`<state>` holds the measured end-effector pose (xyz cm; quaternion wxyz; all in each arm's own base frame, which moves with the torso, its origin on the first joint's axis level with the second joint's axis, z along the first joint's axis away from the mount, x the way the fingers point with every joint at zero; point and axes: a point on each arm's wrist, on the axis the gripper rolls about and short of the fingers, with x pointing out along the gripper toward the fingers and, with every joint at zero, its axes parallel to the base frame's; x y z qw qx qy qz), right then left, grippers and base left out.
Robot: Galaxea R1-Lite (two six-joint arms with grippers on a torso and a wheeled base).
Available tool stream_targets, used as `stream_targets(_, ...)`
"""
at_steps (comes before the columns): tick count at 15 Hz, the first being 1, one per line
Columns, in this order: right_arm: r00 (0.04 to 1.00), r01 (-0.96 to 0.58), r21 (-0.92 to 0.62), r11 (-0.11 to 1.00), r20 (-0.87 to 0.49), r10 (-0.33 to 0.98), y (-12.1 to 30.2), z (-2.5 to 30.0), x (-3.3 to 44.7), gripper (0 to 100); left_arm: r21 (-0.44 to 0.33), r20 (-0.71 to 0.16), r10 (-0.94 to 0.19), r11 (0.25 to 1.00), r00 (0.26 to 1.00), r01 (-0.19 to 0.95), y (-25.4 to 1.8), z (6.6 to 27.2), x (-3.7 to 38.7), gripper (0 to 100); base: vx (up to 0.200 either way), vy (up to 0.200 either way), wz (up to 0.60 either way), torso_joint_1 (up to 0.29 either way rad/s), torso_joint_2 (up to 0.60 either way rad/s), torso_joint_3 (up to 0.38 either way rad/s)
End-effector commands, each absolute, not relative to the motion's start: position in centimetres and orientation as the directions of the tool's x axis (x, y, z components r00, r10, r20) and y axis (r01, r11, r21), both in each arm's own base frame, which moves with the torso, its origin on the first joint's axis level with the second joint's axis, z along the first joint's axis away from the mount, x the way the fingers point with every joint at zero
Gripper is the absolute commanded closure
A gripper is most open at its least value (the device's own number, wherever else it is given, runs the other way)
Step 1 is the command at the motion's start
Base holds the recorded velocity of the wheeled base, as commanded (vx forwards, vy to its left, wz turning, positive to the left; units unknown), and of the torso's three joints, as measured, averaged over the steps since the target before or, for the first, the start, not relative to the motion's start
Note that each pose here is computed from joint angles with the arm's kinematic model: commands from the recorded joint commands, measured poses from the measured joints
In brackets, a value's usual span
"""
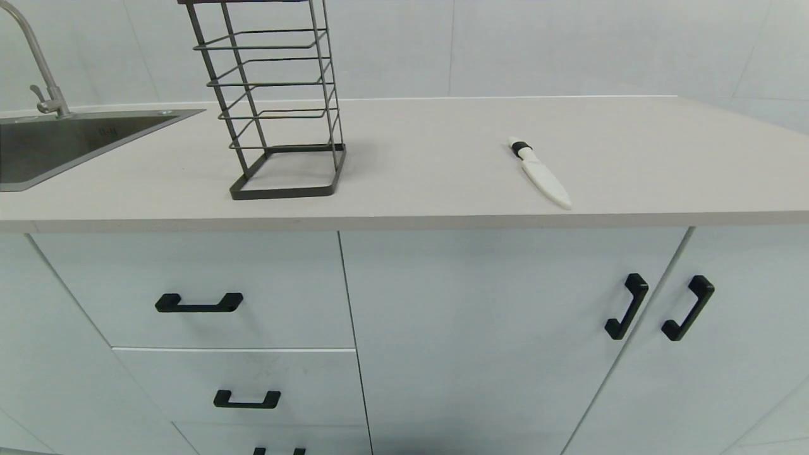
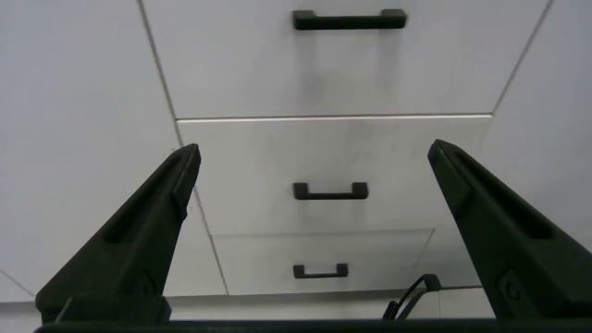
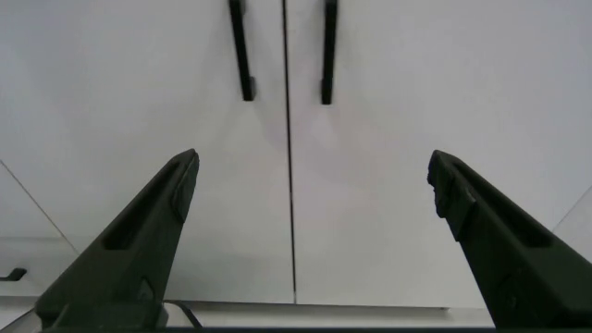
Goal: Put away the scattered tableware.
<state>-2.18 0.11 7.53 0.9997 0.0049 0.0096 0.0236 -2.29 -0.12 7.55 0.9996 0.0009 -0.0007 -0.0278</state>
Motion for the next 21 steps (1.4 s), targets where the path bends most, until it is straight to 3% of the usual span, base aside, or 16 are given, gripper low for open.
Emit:
stream_targets(1,0.999,-0.047,0.01,0.999,-0.018,0.048,0.11,7.53,-2.18,0,0.002,0.0,-0.054,0.999,0.999,0.054,-0.11,7.55,-2.28,0,0.0,0.0,0.0,0.0,0.0,0.0)
stream_targets(12,0.999,-0.047,0.01,0.999,-0.02,0.048,0.11,7.53,-2.17,0,0.002,0.0,-0.054,0.999,0.999,0.054,-0.11,7.55,-2.28,0,0.018,0.0,0.0,0.009,-0.01,-0.002)
stream_targets(17,0.999,-0.047,0.01,0.999,-0.02,0.048,0.11,7.53,-2.17,0,0.002,0.0,-0.052,0.999,0.999,0.052,-0.11,7.55,-2.28,0,0.0,0.0,0.0,0.228,-0.13,-0.131)
stream_targets(21,0.999,-0.047,0.01,0.999,-0.02,0.048,0.11,7.53,-2.17,0,0.002,0.0,-0.054,0.999,0.999,0.054,-0.11,7.55,-2.28,0,0.0,0.0,0.0,0.217,-0.64,-0.207)
